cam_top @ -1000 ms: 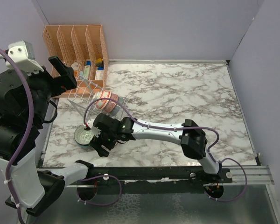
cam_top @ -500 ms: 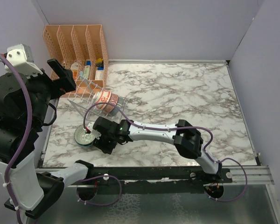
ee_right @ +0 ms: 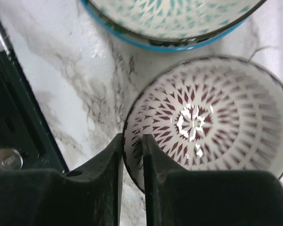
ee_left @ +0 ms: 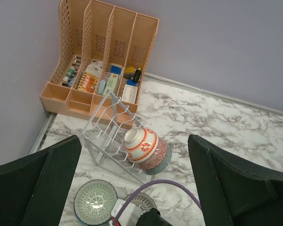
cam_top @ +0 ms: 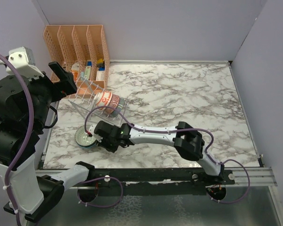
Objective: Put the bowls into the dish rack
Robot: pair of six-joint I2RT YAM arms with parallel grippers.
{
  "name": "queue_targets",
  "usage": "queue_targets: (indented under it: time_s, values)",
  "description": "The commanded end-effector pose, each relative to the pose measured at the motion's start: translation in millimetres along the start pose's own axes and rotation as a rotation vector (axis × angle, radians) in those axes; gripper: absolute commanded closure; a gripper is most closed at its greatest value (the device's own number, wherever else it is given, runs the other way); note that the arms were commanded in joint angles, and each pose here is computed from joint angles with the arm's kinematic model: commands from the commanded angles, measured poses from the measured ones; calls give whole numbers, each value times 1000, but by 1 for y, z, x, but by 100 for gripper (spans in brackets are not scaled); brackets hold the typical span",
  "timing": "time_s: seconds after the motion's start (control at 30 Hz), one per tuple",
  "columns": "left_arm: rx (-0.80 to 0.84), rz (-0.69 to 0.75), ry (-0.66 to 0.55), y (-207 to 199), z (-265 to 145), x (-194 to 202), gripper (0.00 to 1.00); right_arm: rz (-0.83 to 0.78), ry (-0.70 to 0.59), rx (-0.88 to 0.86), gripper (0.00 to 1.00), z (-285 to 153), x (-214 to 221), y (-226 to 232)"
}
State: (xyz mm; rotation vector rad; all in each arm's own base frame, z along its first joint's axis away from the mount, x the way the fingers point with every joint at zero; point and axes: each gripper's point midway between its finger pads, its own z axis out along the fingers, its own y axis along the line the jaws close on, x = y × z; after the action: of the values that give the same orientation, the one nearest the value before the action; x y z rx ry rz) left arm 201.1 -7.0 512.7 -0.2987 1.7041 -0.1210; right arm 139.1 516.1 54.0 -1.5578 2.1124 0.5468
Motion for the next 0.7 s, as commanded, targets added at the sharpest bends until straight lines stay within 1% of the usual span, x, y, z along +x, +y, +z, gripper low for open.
queue_targets:
  time_s: [0.0, 0.07, 0.13, 0.17, 0.37, 0.5, 0.6, 0.67]
  values:
    - [-21, -5, -21, 6, -5, -2, 1, -11, 10, 82, 86, 8, 8, -11]
    - [-21, -6, -19, 7, -5, -1, 1, -4, 4, 95, 90, 6, 8, -13]
    - [-22, -3, -16, 7, -5, 0, 1, 14, -18, 102, 98, -1, 3, -12]
    - [-19, -2, -15, 7, -5, 0, 1, 23, -41, 97, 99, -7, -3, -11]
    - [-11, -2, -22, 5, -5, -2, 1, 94, -197, 6, 99, -61, -51, 8]
    - [-1, 0, -29, 3, -5, -6, 1, 203, -334, -129, 99, -109, -90, 15]
    - [8, 8, -37, 1, -6, -9, 1, 294, -445, -245, 99, -147, -116, 11]
    - [16, 9, -44, 0, -7, -12, 1, 359, -517, -314, 99, -171, -132, -1]
